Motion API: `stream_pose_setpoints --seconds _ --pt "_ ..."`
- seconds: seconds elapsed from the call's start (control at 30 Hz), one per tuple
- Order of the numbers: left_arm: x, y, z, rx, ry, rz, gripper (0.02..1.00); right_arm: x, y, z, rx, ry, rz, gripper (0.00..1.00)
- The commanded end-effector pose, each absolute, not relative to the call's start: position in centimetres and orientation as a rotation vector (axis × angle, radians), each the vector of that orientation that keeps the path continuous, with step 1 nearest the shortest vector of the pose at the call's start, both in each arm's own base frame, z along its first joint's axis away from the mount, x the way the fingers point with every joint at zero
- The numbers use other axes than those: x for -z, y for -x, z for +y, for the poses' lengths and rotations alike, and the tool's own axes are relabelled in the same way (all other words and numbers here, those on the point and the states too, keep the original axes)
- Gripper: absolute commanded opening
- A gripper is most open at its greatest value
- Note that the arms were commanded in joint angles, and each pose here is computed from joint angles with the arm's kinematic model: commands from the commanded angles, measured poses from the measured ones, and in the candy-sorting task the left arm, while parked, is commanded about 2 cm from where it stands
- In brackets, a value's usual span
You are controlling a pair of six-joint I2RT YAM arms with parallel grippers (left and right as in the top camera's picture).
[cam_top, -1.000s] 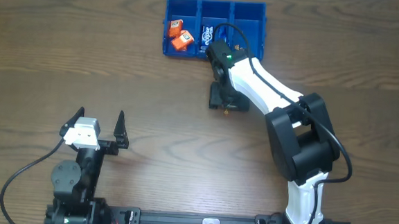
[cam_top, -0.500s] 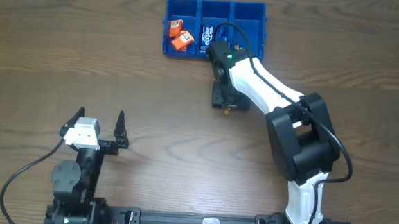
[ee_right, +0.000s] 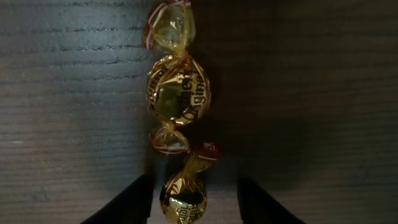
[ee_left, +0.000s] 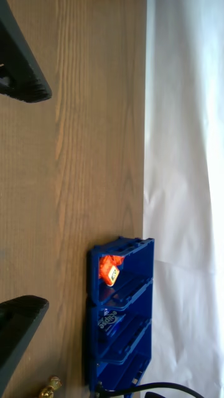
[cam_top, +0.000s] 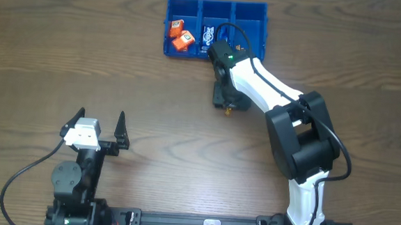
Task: Sort Candies Into Trays
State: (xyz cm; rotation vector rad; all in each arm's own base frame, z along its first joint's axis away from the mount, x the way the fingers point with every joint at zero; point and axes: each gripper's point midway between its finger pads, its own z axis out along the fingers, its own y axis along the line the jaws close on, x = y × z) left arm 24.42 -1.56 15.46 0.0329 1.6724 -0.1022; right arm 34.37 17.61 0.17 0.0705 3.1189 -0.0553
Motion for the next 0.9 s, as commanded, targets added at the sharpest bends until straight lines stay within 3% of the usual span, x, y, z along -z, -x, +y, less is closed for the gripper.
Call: stream_pose_setpoints --seconds 0.03,0.57,0.7,0.8,0.9 --pt "-13.8 -24.3 -1.8 0.117 -0.046 1.720 0.998 0.8 -34.3 17.1 0.084 -0.094 3.133 0.364" --pt "-13.8 -24.3 -1.8 0.117 -0.046 1.720 0.996 0.4 -34.5 17.6 0.054 -0.090 3.121 0.038" --pt "-13.8 -24.3 -1.8 0.117 -0.046 1.720 0.998 -4.5 -36.0 17.1 -0.030 -0.115 3.006 0.038" --pt "-13.8 -24.3 -1.8 0.117 -0.046 1.720 0.998 -10.7 -38.0 16.1 -0.095 -0.106 2.840 0.038" --pt "-13.8 -24.3 -1.8 0.117 -0.046 1.720 0.996 -17.6 -40.7 13.8 -0.046 -0.176 2.620 0.038"
